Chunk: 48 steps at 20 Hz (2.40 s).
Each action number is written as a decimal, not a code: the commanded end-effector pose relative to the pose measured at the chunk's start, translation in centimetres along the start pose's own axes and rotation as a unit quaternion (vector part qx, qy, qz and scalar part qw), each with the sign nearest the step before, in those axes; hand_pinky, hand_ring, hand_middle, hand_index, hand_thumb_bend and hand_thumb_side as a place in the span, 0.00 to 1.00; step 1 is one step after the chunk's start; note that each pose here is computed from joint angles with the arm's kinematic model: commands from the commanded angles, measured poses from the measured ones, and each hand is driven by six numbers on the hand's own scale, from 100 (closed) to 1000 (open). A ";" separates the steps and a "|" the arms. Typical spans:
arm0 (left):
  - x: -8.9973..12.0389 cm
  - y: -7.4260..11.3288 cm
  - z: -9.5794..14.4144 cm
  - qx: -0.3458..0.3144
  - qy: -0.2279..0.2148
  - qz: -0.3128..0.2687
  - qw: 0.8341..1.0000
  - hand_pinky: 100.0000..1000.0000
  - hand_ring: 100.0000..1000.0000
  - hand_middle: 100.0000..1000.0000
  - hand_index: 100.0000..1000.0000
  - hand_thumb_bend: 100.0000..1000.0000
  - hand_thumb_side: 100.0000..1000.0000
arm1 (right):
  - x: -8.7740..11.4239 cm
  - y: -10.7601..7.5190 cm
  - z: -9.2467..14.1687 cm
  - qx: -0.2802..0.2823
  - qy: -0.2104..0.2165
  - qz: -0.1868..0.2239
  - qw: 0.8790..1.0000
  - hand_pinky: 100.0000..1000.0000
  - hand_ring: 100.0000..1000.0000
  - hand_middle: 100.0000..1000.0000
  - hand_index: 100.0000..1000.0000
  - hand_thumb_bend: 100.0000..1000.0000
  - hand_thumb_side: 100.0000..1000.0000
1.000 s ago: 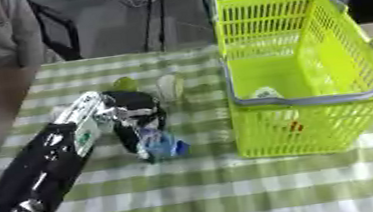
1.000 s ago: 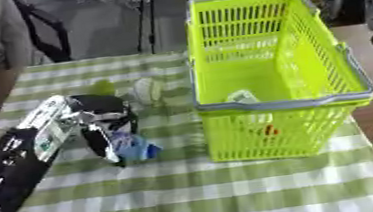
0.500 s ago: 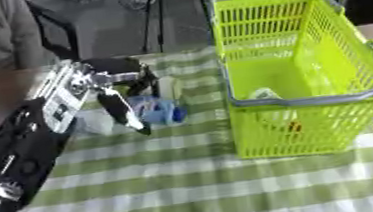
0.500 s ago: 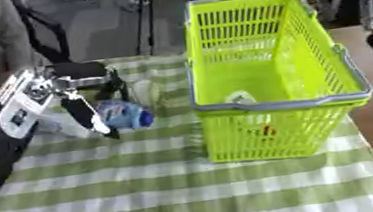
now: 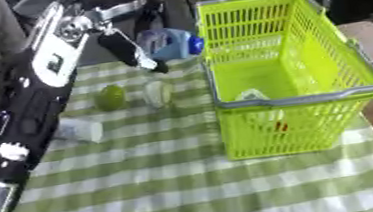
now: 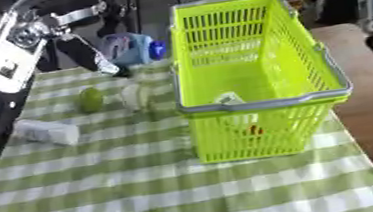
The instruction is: Pick up objects on the table and place them in the box.
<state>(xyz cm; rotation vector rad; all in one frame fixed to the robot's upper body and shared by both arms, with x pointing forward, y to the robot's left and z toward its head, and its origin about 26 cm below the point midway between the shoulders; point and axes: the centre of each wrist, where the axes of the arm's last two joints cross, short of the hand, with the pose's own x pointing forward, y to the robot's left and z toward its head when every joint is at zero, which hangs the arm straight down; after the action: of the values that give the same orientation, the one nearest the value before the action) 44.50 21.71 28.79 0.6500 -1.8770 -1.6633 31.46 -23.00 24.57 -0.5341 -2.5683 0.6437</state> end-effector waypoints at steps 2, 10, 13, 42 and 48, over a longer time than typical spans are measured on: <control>1.8 1.1 -1.9 0.083 0.010 -0.023 0.996 0.50 0.42 0.21 0.38 0.58 0.21 | 0.9 -0.2 -1.0 0.004 -0.028 -0.006 1.000 0.55 0.54 0.60 0.81 0.00 0.48; 4.4 -4.3 -5.3 0.164 0.021 -0.038 0.985 0.69 0.75 0.79 0.84 0.60 0.80 | 1.4 0.1 -1.7 0.008 -0.046 -0.019 0.999 0.55 0.54 0.60 0.81 0.00 0.48; 4.3 -6.2 -5.7 0.159 0.014 -0.052 0.986 0.89 0.93 0.97 0.99 0.44 1.00 | 1.4 0.1 -1.7 0.008 -0.046 -0.020 0.999 0.55 0.53 0.59 0.81 0.00 0.49; 2.5 -5.5 20.1 0.331 0.113 0.239 0.906 0.74 0.84 0.87 0.90 0.56 0.60 | -0.6 -0.7 0.7 -0.002 0.017 0.012 1.000 0.54 0.53 0.59 0.81 0.00 0.49; 2.3 -6.5 20.2 0.327 0.129 0.248 0.903 0.74 0.83 0.86 0.89 0.55 0.61 | -0.6 -0.7 0.7 -0.001 0.017 0.012 1.000 0.54 0.53 0.59 0.81 0.00 0.49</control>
<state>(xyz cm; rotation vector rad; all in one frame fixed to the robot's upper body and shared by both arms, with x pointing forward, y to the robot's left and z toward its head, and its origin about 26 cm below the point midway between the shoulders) 29.23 33.85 19.98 0.5096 -2.1444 -0.5728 31.50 -23.57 23.59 -0.5359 -2.5260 0.6217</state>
